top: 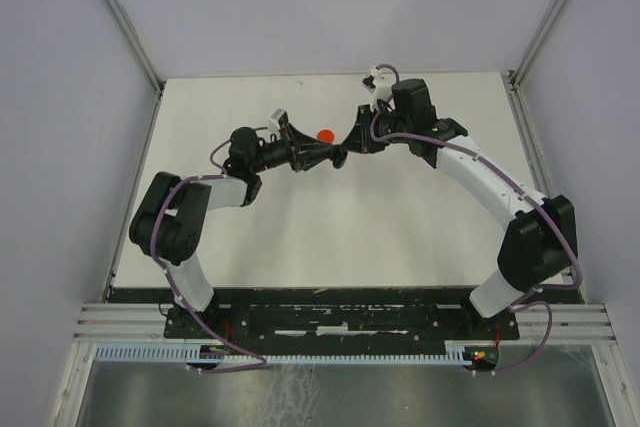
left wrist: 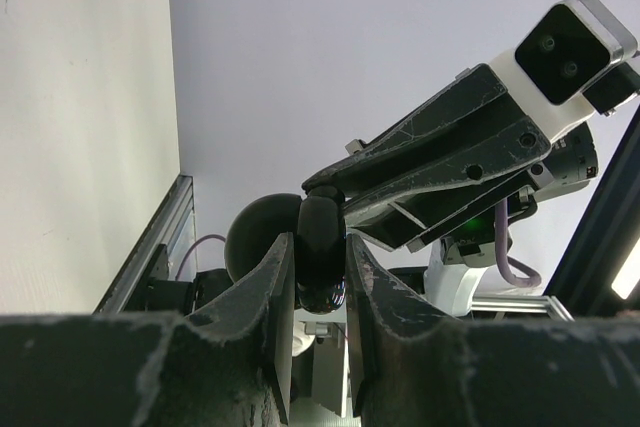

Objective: Insert the wireless bluetooth earbuds into the charging case
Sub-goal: Pick up the earbud from the charging case, then place the earbud in the charging case.

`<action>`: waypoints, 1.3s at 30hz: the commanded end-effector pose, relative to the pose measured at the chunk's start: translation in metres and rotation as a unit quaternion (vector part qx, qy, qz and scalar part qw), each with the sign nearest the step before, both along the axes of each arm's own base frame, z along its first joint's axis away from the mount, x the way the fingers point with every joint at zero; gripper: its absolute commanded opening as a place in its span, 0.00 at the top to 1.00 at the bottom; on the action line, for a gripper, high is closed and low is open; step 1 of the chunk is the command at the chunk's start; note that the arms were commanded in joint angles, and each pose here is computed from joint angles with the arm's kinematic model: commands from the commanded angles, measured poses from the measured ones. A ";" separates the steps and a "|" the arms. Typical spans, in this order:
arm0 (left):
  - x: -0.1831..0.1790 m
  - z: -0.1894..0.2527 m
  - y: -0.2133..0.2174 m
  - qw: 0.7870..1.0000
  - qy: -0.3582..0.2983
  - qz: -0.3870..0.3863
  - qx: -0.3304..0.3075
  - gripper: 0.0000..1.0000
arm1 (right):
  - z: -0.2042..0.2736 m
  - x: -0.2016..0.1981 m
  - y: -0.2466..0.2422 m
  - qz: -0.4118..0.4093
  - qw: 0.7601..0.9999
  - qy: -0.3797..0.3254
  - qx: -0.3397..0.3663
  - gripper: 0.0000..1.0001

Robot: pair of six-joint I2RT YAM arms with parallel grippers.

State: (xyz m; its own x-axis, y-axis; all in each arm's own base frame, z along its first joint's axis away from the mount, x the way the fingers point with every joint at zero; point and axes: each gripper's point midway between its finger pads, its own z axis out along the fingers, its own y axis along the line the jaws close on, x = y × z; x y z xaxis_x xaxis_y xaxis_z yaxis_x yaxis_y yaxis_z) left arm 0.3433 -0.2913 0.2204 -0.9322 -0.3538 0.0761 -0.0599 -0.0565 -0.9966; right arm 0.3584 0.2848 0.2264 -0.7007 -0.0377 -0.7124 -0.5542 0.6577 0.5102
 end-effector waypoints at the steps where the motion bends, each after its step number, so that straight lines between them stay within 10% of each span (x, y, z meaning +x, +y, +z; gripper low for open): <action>1: 0.003 0.025 -0.004 0.998 -0.062 0.002 -0.010 0.97 | 0.041 0.005 -0.005 -0.008 0.995 -0.098 0.028 0.83; 39: 0.012 0.024 -0.015 0.999 -0.027 0.012 -0.042 0.97 | 0.073 -0.014 -0.023 -0.027 0.905 -0.421 0.056 0.93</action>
